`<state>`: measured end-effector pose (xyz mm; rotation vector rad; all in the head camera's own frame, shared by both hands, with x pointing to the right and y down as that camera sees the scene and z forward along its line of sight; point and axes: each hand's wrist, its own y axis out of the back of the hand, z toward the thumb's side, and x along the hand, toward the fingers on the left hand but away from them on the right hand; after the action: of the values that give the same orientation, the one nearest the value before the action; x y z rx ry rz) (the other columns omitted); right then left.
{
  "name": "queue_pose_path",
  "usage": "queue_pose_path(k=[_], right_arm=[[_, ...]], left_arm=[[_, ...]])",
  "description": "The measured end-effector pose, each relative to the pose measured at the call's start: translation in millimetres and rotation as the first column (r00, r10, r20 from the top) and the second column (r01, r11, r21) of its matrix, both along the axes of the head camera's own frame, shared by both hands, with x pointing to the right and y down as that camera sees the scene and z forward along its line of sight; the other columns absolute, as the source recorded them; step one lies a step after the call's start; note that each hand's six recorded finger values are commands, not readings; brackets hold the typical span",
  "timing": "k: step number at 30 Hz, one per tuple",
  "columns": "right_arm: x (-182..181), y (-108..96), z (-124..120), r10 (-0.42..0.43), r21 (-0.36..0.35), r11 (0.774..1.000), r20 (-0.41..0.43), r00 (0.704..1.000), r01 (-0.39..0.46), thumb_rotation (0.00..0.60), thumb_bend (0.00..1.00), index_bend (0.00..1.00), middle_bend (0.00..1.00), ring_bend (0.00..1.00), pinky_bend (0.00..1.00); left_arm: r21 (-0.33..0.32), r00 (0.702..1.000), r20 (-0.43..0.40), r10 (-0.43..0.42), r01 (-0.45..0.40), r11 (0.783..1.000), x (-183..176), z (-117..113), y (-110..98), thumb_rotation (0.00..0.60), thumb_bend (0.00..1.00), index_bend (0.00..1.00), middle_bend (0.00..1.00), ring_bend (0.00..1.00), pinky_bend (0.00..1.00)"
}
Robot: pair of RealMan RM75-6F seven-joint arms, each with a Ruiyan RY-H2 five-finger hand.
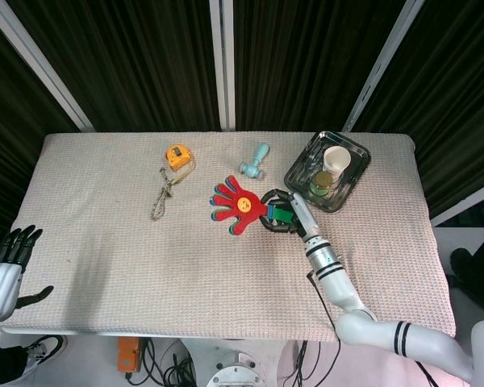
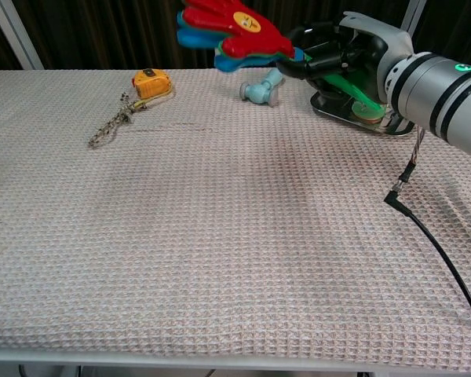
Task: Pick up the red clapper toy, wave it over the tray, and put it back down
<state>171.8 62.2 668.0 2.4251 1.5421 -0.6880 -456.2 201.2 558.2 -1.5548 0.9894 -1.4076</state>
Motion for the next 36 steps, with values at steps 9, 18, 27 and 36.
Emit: queue_pose_path(k=[9,18,27,36], right_arm=[[9,-6,-35,0.104,-0.242,0.97,0.357,0.928,-0.016,0.6,0.38,0.86,0.84,0.77,0.93],[20,-3,-26,-0.087,-0.141,0.984,0.18,0.98,0.113,0.6,0.35,0.84,0.82,0.77,0.93],[30,-6,-31,-0.361,0.12,0.861,-0.54,0.76,0.494,0.6,0.35,0.84,0.82,0.77,0.93],[30,-10,-48,-0.279,0.104,0.712,-0.866,0.415,0.695,0.6,0.34,0.84,0.82,0.77,0.93]], left_arm=[[0.001,1.0,-0.008,0.007,-0.007,1.0,2,1,-1,0.6,0.05,0.04,0.02,0.0,0.02],[-0.006,1.0,-0.01,0.004,-0.004,1.0,2,3,-1,0.6,0.05,0.04,0.02,0.0,0.02],[-0.006,1.0,-0.014,0.006,-0.006,1.0,2,3,-1,0.6,0.05,0.04,0.02,0.0,0.02],[0.0,1.0,-0.016,0.004,-0.004,1.0,2,2,-1,0.6,0.05,0.04,0.02,0.0,0.02]])
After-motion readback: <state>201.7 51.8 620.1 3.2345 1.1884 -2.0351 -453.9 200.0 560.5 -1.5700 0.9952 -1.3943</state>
